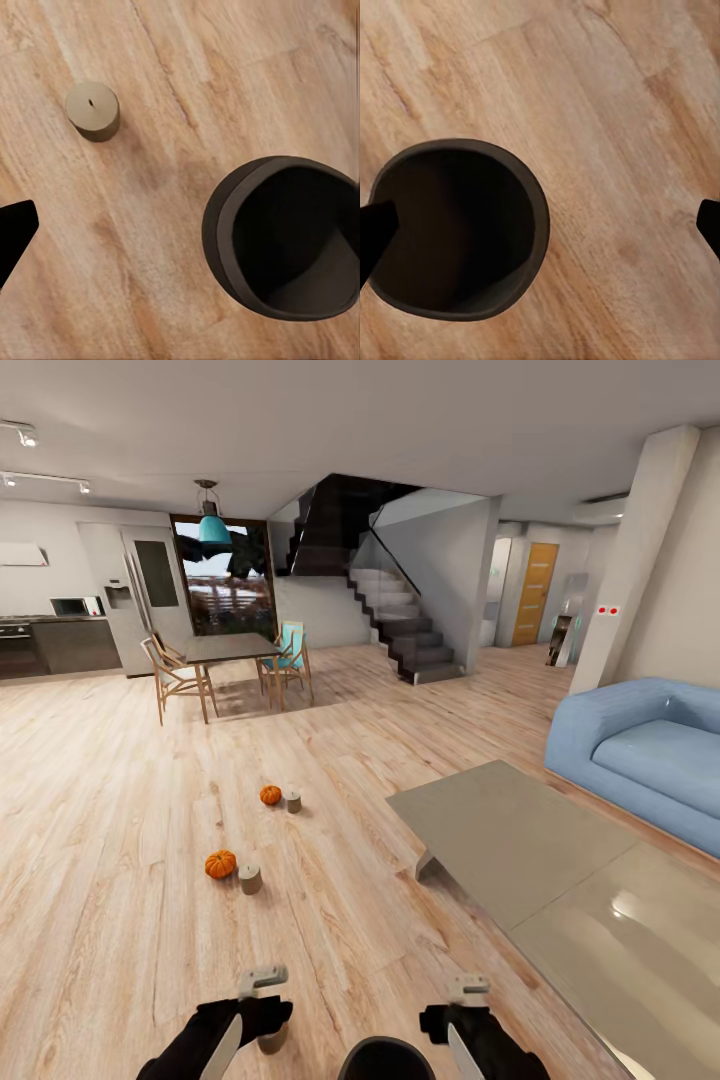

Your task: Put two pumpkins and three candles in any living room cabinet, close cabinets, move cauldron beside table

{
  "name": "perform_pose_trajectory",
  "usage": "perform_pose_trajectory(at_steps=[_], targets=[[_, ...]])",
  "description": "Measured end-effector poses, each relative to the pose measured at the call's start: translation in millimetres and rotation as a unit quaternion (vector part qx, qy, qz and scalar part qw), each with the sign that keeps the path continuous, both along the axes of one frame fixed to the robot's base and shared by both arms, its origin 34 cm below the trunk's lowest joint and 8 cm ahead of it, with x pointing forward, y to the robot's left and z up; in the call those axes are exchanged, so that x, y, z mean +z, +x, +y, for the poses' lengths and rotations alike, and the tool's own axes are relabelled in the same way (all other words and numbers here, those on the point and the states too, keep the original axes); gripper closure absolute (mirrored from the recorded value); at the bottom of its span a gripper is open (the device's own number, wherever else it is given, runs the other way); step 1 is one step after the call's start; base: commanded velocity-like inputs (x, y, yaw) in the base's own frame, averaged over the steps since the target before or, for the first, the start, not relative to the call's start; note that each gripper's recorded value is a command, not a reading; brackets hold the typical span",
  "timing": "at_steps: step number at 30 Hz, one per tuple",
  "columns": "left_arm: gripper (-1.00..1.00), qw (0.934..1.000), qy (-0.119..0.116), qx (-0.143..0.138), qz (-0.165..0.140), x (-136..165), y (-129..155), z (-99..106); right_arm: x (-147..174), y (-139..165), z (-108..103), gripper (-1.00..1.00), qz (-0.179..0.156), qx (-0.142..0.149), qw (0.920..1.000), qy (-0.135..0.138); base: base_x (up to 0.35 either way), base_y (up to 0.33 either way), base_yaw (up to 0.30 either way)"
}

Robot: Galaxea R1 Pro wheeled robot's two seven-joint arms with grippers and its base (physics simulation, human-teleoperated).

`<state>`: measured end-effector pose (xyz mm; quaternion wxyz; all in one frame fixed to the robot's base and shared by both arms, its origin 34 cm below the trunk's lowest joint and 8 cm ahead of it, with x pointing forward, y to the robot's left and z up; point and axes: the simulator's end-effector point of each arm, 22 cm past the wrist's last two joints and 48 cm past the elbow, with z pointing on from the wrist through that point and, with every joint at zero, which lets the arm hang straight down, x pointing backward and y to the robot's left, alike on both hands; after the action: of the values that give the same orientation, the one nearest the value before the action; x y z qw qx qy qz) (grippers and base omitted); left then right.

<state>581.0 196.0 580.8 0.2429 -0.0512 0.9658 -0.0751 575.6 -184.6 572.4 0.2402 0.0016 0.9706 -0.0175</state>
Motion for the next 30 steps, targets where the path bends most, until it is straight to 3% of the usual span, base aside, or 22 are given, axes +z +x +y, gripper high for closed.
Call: perform_pose_trajectory(at_steps=[5, 9, 23, 24, 26, 30], targets=[[-1.00, 0.9997, 0.003, 0.004, -0.025, 6, 10, 2, 2, 3, 17, -1.00, -0.004, 0.018, 0.9992, 0.035, 0.000, 0.000, 0.000], [-1.00, 0.9995, 0.004, 0.005, -0.031, 6, 11, 2, 2, 2, 22, -1.00, -0.003, 0.023, 0.9987, 0.046, 0.000, 0.000, 0.000], [-1.00, 0.9994, -0.001, 0.008, -0.033, 0, 13, 1, -10, -2, 18, -1.00, 0.007, 0.018, 0.9991, 0.037, 0.000, 0.000, 0.000], [-1.00, 0.9993, -0.004, 0.010, -0.037, 3, 16, -1, -6, 3, 17, -1.00, 0.005, 0.018, 0.9992, 0.035, 0.000, 0.000, 0.000], [-1.00, 0.9971, -0.033, 0.033, -0.061, 23, 35, -10, 17, 36, 14, -1.00, -0.009, 0.017, 0.9994, 0.029, 0.000, 0.000, 0.000], [-1.00, 0.9957, -0.055, 0.050, -0.055, 15, 32, -16, 17, 47, 13, -1.00, -0.015, 0.017, 0.9994, 0.026, 0.000, 0.000, 0.000]])
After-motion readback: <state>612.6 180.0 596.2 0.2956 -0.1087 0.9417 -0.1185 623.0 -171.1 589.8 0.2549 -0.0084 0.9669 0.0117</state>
